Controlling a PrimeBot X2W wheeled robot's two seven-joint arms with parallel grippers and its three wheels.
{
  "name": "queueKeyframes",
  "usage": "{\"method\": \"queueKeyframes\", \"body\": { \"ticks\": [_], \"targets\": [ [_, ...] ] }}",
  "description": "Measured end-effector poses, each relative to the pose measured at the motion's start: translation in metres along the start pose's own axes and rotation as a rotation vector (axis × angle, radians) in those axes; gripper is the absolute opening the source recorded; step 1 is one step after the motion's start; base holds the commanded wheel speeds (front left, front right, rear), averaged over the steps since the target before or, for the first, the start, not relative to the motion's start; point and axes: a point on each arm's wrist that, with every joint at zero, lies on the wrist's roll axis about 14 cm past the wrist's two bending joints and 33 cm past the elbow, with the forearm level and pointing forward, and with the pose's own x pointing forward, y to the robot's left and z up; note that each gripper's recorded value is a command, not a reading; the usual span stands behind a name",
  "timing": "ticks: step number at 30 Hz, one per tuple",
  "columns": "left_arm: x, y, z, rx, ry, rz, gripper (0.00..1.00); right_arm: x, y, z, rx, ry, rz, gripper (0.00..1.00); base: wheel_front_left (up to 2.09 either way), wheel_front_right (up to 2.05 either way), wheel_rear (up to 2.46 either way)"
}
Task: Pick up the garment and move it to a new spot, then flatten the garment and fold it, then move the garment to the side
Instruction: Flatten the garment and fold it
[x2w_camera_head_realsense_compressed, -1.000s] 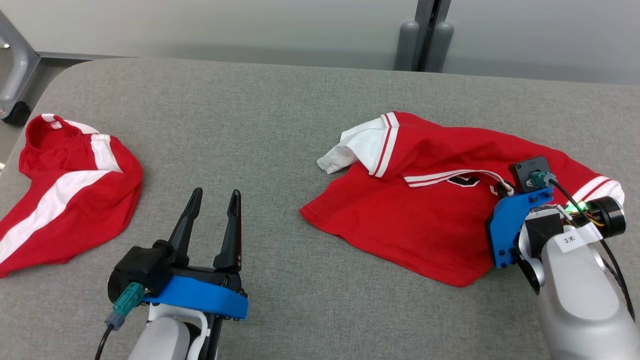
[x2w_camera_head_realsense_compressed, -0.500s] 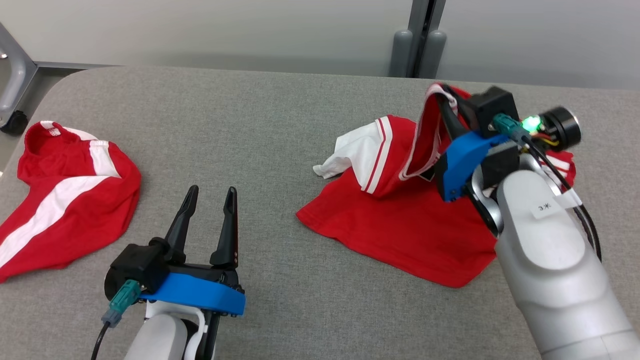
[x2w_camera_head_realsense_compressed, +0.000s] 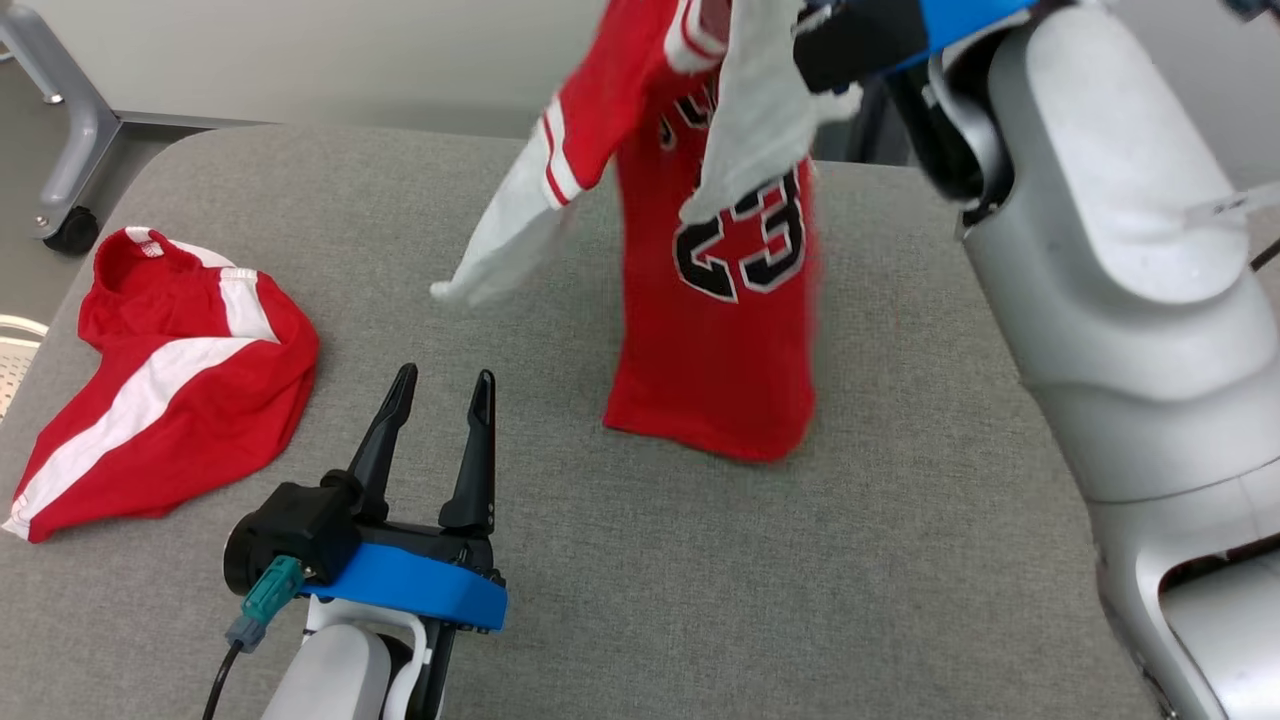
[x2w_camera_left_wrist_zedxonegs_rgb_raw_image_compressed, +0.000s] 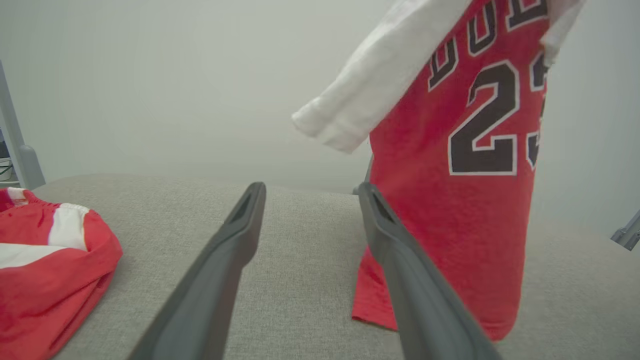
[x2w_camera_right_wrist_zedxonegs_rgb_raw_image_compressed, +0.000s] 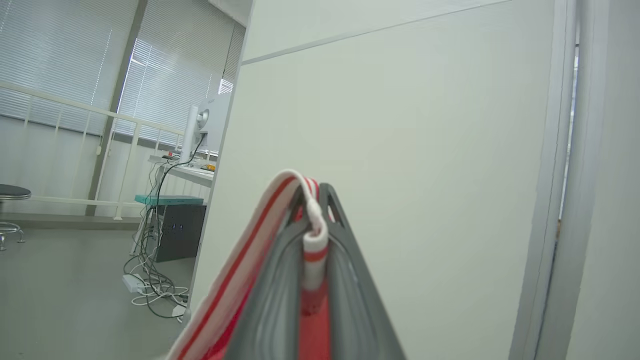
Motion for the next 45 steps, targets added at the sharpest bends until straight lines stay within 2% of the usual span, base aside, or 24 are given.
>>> {"method": "queueKeyframes", "body": {
  "ticks": [3,7,10,17,20,23,24,30,34,37,45],
  "targets": [
    [-0.001,0.000,0.003,0.002,-0.009,0.001,1.00,0.011,-0.004,0.036,0.015,-0.100,-0.005,0.00,0.00,0.00,0.00],
    [-0.001,-0.003,0.004,0.000,-0.013,-0.005,1.00,0.003,-0.025,0.035,0.022,-0.094,-0.075,0.00,0.00,0.00,0.00],
    [0.000,-0.007,0.002,-0.006,-0.009,-0.017,1.00,-0.029,-0.046,-0.012,0.023,0.043,-0.157,0.00,0.00,0.00,0.00],
    [0.001,-0.013,-0.004,-0.012,0.006,-0.038,1.00,-0.170,-0.097,-0.139,0.024,0.484,-0.369,0.00,0.00,0.00,0.00],
    [0.006,-0.012,-0.007,-0.007,0.015,-0.042,1.00,-0.228,-0.120,-0.169,0.005,0.626,-0.455,0.00,0.00,0.00,0.00],
    [0.010,-0.011,-0.009,-0.002,0.021,-0.045,1.00,-0.256,-0.143,-0.177,-0.033,0.683,-0.519,0.00,0.00,0.00,0.00],
    [0.010,-0.010,-0.010,-0.001,0.024,-0.045,1.00,-0.263,-0.148,-0.180,-0.048,0.704,-0.531,1.00,0.00,0.00,0.00],
    [0.012,-0.009,-0.011,0.002,0.029,-0.045,1.00,-0.295,-0.151,-0.199,-0.075,0.877,-0.544,1.00,0.00,0.00,0.00],
    [0.010,-0.011,-0.007,0.003,0.019,-0.047,1.00,-0.326,-0.149,-0.204,-0.054,1.005,-0.586,1.00,0.00,0.00,0.00],
    [0.009,-0.013,-0.003,0.001,0.007,-0.051,1.00,-0.351,-0.134,-0.208,0.009,1.084,-0.622,1.00,0.00,0.00,0.00],
    [0.003,-0.014,0.001,-0.008,-0.002,-0.049,1.00,-0.377,-0.076,-0.199,0.154,1.125,-0.628,1.00,0.00,0.00,0.00]
  ]
}}
